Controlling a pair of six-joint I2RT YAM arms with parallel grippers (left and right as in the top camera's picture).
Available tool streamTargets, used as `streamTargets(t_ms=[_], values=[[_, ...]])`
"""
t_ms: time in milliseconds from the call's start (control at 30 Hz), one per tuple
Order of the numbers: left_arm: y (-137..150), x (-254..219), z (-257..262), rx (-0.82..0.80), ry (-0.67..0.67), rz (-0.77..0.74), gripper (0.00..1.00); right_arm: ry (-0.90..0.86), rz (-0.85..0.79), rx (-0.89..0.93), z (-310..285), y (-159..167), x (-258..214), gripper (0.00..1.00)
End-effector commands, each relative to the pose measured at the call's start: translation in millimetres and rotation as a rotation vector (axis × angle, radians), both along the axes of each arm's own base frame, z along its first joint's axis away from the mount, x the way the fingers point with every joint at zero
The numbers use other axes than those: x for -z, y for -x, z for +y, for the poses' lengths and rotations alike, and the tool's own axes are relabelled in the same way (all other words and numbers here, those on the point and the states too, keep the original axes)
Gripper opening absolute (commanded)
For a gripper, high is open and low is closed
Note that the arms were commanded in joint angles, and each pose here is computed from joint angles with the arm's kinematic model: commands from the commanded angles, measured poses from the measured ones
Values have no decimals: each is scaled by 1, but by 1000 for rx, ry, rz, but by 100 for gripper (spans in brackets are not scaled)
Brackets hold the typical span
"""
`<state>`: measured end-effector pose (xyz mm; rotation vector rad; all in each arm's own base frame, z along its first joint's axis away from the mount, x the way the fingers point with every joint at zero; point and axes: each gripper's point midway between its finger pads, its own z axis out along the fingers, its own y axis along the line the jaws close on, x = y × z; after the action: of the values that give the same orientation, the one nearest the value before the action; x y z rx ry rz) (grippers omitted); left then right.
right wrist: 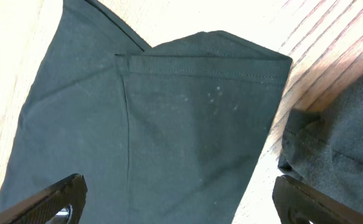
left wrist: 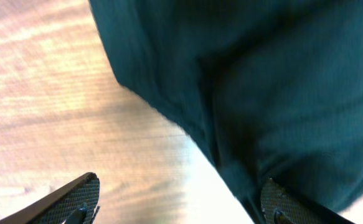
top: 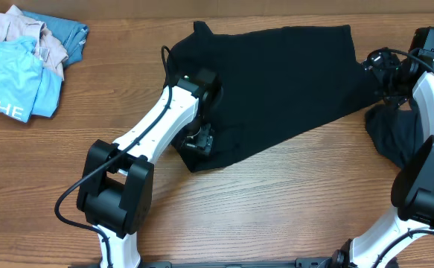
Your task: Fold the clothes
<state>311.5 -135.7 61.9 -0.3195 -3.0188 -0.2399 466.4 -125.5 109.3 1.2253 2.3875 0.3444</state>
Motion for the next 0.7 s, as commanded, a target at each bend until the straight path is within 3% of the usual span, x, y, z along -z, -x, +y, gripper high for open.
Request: streamTargets(t_ms=[0,133,233,333,667], values=[[20,-7,-9,-1,66,79,82,33,-61,-21,-2,-5,-26,100],[20,-7,-9,-4,69,77,82,32,-61,-21,-2,-5,-26,100],[2,-7,3,-16,-10,-14,80,32,-60,-21,-2,-5,-26,100],[-8,-4,6,-32,-6,-43,78,29,-47,-24,-1,-2,-25,100],[5,8,9,-31,24,35,72,29,-48,-23,-1,-3,-25,100]])
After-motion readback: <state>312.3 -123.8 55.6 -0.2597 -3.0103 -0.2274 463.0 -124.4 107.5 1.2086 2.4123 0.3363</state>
